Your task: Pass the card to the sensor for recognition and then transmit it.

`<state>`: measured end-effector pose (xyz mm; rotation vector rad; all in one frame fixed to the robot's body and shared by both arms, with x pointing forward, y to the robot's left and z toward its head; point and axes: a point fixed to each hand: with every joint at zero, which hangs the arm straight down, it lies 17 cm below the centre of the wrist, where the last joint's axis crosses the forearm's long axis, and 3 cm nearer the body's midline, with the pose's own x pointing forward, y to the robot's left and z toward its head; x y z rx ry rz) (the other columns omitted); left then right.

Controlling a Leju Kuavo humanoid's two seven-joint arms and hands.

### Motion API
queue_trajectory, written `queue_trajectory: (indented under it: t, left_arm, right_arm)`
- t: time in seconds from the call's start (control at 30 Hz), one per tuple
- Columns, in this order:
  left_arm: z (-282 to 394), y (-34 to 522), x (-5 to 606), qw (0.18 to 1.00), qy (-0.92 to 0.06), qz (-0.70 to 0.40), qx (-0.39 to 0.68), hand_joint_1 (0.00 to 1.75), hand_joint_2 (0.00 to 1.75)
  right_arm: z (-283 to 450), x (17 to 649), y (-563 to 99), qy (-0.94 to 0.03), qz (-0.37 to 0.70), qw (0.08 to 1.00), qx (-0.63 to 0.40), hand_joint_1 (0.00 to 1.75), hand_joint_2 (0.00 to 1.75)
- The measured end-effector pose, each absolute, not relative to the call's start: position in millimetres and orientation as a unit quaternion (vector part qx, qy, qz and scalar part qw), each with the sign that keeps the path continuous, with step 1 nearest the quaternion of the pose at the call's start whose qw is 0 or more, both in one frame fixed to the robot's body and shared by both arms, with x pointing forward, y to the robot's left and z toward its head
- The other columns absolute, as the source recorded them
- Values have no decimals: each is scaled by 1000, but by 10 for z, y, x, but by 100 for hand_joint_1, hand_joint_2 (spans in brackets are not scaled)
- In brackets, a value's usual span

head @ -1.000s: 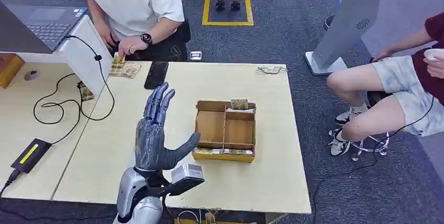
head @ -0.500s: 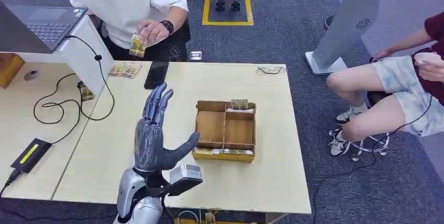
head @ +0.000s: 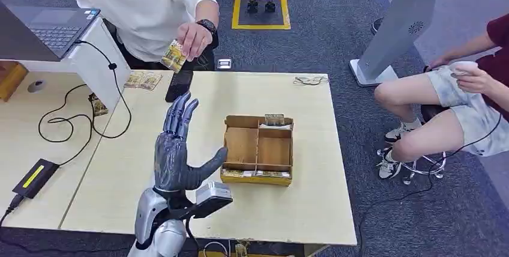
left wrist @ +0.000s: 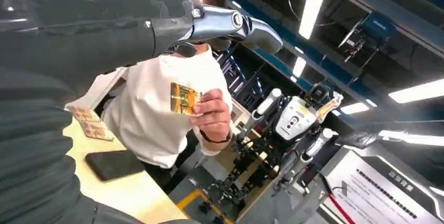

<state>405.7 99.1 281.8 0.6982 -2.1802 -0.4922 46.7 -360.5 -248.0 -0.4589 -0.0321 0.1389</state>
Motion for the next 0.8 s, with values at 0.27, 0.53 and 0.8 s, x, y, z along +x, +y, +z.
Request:
queue_trajectory:
  t: [0.27, 0.53, 0.8]
  left_arm:
    - [2889, 1104, 4291, 357, -832, -213, 367, 0, 175]
    - [2940, 1225, 4399, 322, -809, -219, 441, 0, 175]
    - [2898, 1241, 4482, 286, -776, -246, 506, 0, 175]
  right_arm:
    - [-2482, 530, -3595, -24, 93, 968, -232, 0, 175]
    - [-2489, 569, -3581, -29, 99, 967, -232, 0, 175]
    - [-2504, 645, -3579, -38, 116, 964, -234, 0, 175]
